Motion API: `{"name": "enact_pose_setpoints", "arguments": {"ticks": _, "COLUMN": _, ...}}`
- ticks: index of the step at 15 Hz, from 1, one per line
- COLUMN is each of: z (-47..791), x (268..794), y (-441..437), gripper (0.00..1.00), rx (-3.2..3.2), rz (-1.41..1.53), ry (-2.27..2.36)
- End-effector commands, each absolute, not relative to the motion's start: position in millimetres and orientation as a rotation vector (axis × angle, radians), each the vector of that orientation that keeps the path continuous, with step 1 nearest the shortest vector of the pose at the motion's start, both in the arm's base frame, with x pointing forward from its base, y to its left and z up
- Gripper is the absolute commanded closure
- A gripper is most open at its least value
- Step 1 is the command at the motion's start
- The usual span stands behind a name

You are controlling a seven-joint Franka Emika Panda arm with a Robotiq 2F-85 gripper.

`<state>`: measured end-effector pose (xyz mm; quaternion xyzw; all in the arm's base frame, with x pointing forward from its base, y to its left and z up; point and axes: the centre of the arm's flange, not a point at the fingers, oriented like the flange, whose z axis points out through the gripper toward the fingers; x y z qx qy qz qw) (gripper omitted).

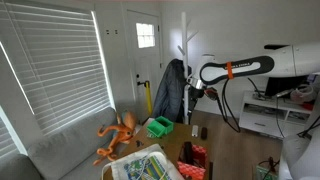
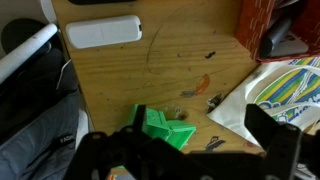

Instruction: Pick up the white remote controller and move it to the left of the table

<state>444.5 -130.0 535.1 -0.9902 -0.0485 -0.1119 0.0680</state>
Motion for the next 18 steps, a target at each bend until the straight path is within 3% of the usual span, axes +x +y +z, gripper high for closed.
{"name": "enact_pose_setpoints", "arguments": {"ticks": 1, "z": 535, "x": 444, "y": -130, "gripper": 0.0, "rx": -2.983, "rz": -0.337, "ry": -0.146}}
{"name": "enact_pose_setpoints", "arguments": {"ticks": 8, "z": 534, "x": 446, "y": -139, "gripper": 0.0, "rx": -3.047, "rz": -0.243, "ry": 0.309}}
{"name": "enact_pose_setpoints", "arguments": {"ticks": 18, "z": 438, "x": 423, "y": -162, "gripper": 0.0, "rx": -2.944, "rz": 0.061, "ry": 1.096}}
